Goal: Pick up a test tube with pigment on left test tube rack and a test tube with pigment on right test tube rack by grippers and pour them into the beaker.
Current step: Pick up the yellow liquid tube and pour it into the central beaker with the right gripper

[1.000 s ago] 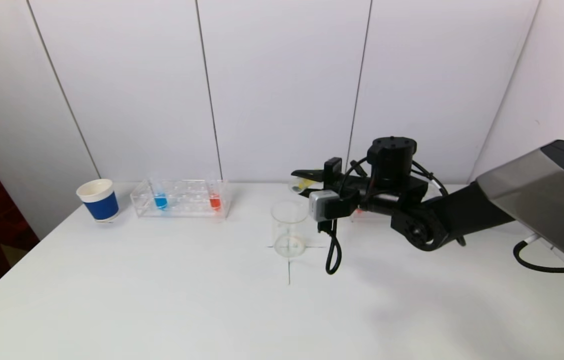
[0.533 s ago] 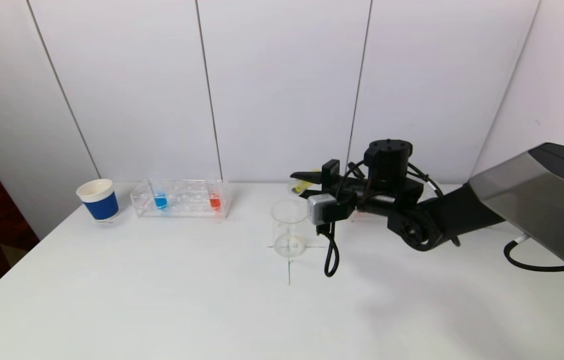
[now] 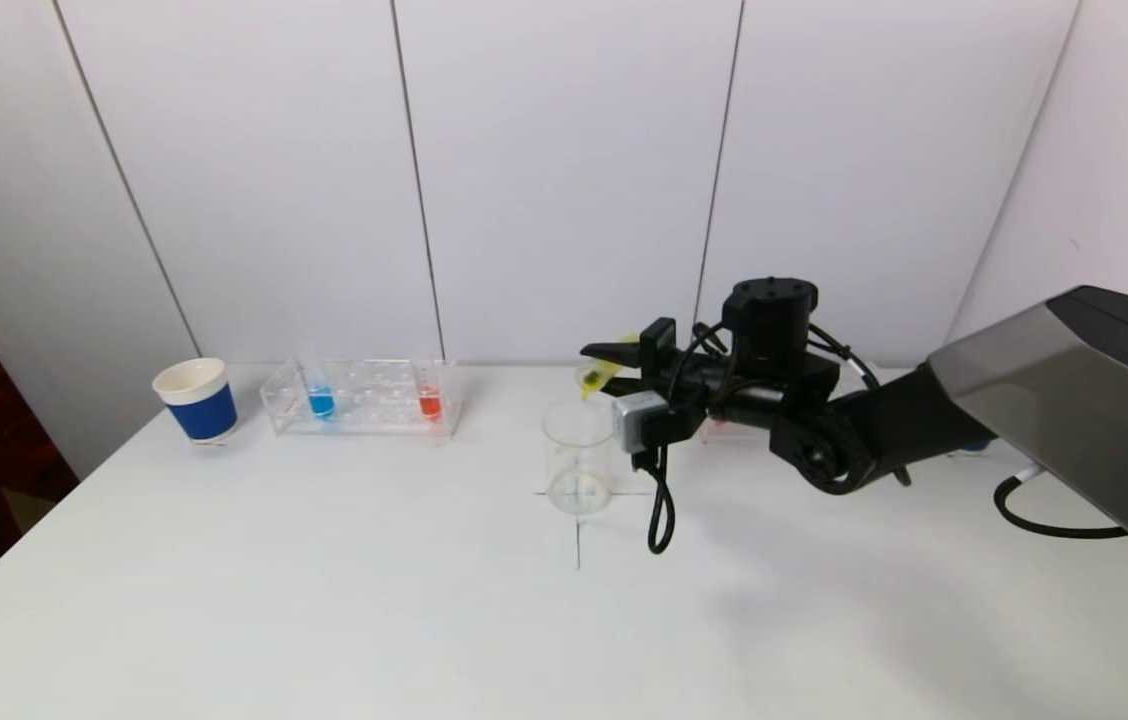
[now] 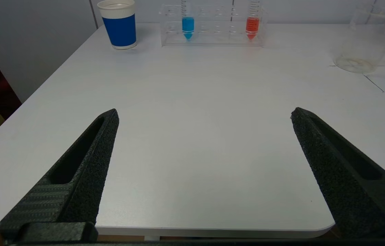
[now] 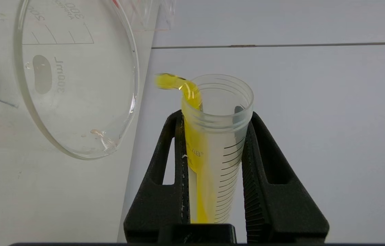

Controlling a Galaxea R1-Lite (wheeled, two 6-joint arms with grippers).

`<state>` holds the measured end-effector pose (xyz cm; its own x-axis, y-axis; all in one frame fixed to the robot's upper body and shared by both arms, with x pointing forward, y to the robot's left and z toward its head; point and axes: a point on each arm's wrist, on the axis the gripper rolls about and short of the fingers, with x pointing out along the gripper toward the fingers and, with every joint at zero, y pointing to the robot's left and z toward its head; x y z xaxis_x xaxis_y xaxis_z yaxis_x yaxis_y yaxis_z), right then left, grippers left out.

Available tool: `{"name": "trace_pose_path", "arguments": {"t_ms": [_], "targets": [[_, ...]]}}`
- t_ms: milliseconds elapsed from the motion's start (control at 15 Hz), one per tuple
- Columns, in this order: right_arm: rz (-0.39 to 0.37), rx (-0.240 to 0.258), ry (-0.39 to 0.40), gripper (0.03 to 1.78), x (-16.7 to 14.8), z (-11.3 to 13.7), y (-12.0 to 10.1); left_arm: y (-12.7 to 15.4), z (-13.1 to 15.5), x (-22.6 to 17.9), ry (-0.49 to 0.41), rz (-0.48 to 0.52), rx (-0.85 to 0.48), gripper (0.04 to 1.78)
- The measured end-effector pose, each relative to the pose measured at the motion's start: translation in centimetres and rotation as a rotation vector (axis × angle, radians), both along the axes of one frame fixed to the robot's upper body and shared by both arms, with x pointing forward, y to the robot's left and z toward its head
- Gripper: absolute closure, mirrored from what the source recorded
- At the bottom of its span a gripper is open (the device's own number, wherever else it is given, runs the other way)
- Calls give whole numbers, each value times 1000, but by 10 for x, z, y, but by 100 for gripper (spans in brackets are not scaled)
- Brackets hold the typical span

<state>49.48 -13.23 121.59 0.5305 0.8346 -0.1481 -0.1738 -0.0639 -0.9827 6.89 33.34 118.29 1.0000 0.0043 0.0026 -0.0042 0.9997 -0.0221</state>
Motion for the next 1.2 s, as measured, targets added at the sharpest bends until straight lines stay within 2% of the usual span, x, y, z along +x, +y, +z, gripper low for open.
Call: {"name": "trace_pose_path", "arguments": {"t_ms": [533,733,1200], "targets": [[1,-26,-22,131,2,-2,1,0,0,0,0,0,0,6],[4,-68,-38,131,4,-2,-1,0,0,0,0,0,0,6],[2,-121,-59,131,5,0,-2,0,0,0,0,0,0,6]]}}
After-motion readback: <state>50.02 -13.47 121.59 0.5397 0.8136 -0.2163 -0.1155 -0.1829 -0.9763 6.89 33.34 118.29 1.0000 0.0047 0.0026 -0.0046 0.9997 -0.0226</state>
